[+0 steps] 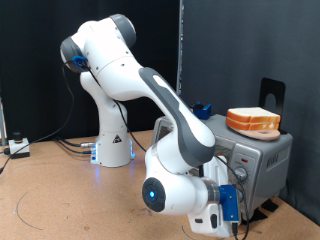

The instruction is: Make a piece of toast with the oven

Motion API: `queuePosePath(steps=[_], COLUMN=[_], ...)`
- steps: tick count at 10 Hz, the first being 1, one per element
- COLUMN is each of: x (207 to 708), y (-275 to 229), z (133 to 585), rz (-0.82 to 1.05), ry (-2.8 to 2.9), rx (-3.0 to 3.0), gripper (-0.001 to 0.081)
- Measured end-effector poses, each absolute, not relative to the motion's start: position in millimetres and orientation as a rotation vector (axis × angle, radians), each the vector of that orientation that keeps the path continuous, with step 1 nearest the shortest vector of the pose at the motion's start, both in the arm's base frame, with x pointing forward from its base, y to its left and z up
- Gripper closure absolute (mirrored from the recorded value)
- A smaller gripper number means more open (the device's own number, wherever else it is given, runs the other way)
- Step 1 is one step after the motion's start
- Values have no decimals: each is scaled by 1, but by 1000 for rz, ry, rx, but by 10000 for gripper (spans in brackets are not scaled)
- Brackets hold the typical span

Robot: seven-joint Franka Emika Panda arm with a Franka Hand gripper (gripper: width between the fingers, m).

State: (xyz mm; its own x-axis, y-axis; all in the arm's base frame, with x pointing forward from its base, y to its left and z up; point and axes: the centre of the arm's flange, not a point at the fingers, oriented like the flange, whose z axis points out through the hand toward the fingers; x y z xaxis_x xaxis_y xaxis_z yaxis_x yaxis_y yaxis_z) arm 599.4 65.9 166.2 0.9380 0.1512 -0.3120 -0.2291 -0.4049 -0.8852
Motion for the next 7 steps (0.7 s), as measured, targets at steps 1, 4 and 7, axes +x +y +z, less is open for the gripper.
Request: queuePosePath(steps=[1,4,7], x=[598,605,614], y=[59,17,-23], z=[170,189,215], rz=[482,535,551], ry=[55,84,123], rx=[-1940,-1988,-2022], gripper=[215,60,-1])
